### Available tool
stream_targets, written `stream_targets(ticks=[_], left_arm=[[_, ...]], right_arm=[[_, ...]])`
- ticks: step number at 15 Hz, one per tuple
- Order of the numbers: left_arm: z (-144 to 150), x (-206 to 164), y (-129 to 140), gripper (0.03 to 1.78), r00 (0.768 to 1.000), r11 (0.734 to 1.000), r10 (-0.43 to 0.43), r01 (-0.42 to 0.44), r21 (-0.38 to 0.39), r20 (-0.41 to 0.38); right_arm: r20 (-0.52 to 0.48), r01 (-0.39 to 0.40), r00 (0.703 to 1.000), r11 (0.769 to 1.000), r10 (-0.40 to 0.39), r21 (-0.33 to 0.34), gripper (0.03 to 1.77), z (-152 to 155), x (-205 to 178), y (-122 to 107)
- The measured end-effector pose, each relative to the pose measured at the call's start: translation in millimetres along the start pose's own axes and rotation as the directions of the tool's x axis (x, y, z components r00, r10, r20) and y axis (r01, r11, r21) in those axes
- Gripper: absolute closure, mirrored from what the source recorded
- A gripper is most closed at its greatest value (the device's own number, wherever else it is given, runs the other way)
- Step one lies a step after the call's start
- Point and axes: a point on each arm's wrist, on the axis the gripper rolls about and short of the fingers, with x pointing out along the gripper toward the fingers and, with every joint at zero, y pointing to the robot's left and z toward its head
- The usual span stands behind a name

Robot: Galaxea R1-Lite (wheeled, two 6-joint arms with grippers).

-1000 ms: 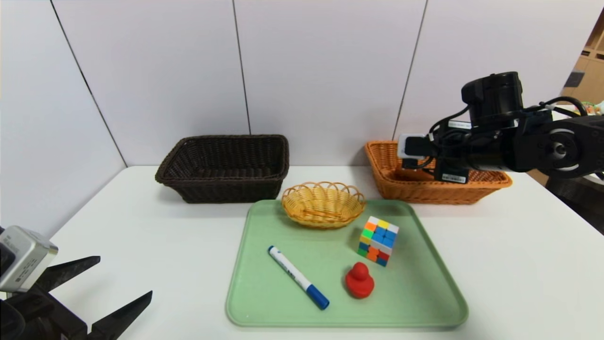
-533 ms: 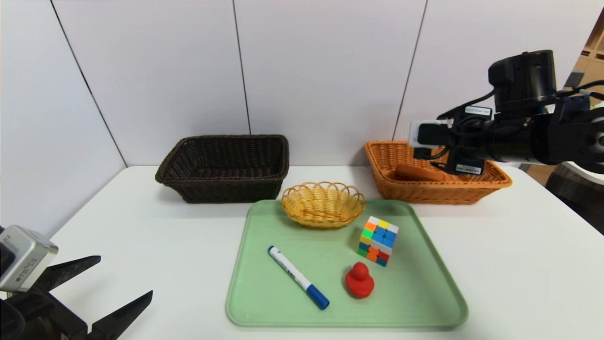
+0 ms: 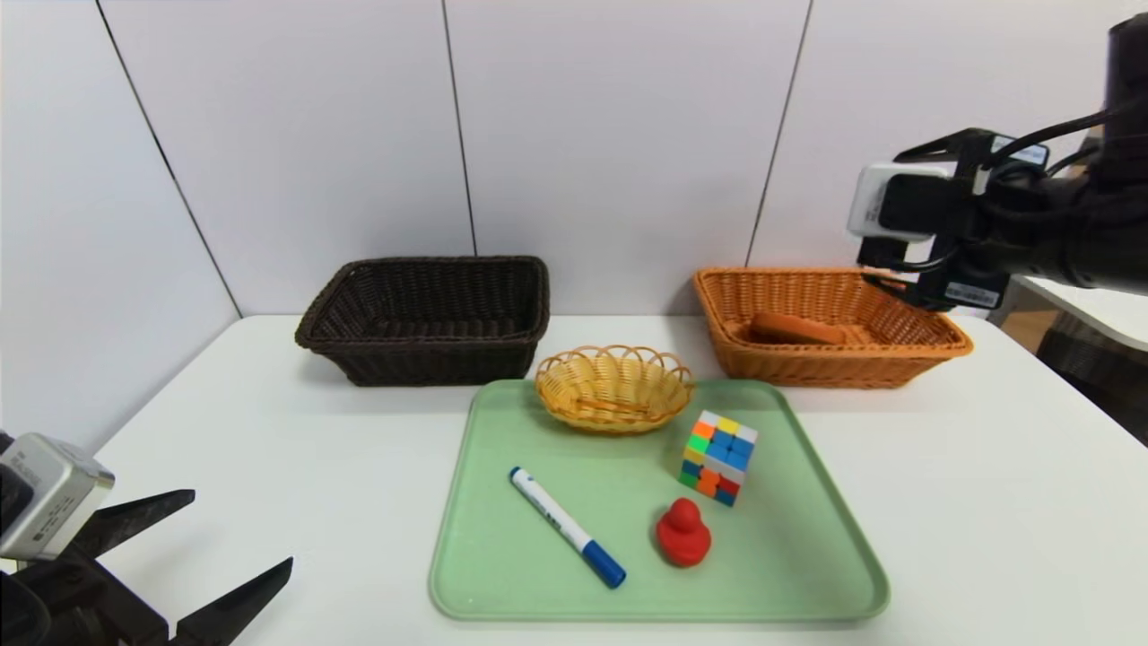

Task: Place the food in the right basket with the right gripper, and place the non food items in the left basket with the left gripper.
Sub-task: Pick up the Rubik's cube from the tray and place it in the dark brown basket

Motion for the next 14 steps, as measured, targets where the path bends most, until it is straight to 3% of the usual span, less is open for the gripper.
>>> stream_targets(ticks=[3,6,8,11,14], left_arm=[[0,-1,0,0.12,1.000,1.000,0.001,-0.001,0.001,0.002],[0,-1,0,0.12,1.000,1.000,0.001,-0.001,0.004,0.006],[0,-2,0,0.12,1.000,1.000,0.002,-0.002,0.003,0.012],[0,-4,0,0.12,1.000,1.000,0.004,-0.004,-0.003,0.021],[0,-6,0,0.12,1.000,1.000,0.005,-0.005,-0.004,0.028]], right_arm=[[0.066,0.060,0.995,0.983,-0.073,0.175,0.14,8,-31,-11],[0.102,0.087,0.987,0.937,-0.128,0.339,0.13,7,-53,-20],[0.151,0.077,0.975,0.890,-0.160,0.449,0.12,12,-64,-25],[0.230,0.036,0.948,0.793,-0.219,0.608,0.11,25,-77,-31],[0.239,-0.049,0.947,0.640,-0.215,0.767,0.11,34,-80,-25]])
